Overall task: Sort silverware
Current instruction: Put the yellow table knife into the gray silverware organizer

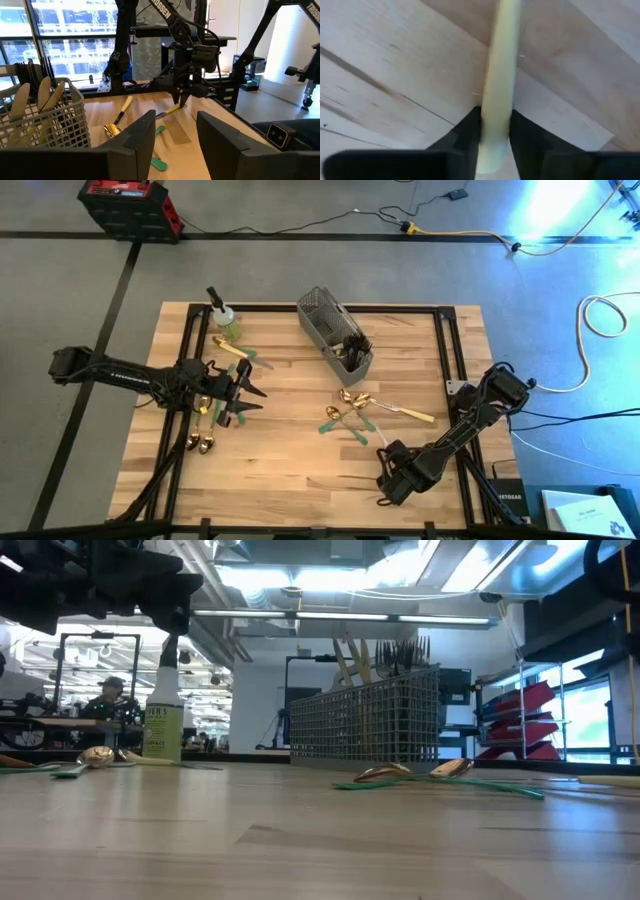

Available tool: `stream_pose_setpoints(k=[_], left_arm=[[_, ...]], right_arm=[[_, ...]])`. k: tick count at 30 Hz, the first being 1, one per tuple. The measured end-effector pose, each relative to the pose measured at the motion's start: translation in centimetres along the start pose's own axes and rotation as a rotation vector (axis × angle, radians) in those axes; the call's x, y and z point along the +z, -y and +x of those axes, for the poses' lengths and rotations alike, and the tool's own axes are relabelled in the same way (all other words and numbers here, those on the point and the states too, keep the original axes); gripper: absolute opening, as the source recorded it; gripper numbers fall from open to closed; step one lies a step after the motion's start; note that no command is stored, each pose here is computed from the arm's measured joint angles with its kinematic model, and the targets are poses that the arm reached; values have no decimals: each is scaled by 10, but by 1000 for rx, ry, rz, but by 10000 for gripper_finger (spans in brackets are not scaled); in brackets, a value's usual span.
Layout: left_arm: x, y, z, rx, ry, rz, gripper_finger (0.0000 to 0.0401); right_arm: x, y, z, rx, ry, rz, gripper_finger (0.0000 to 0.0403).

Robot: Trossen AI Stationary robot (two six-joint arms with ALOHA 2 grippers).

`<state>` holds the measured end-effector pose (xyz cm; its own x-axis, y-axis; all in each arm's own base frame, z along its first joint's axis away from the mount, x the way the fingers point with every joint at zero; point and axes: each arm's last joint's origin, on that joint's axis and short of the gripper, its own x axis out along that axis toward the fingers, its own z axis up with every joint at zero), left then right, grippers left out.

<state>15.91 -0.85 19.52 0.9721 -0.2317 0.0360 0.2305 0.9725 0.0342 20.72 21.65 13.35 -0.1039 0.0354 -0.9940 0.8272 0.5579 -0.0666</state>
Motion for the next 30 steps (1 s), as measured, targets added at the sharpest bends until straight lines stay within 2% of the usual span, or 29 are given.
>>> stream_pose_setpoints(k=[3,8,14,17,30], left_arm=[[-1,0,0,0,-6,-2,129],[-2,0,0,-1,-24,-13,129],[-2,0,0,0,-23,-19,129],[-2,0,0,0,-24,-19,129],[-2,0,0,-1,-24,-31,129]], right_arm=[[0,0,0,-1,-2,0,48],[0,0,0,0,-3,-2,48],[-4,-7,-8,4,-37,-61,48],[-8,-15,-19,48,-39,-85,47],[-16,-40,-58,236,302,-216,47]])
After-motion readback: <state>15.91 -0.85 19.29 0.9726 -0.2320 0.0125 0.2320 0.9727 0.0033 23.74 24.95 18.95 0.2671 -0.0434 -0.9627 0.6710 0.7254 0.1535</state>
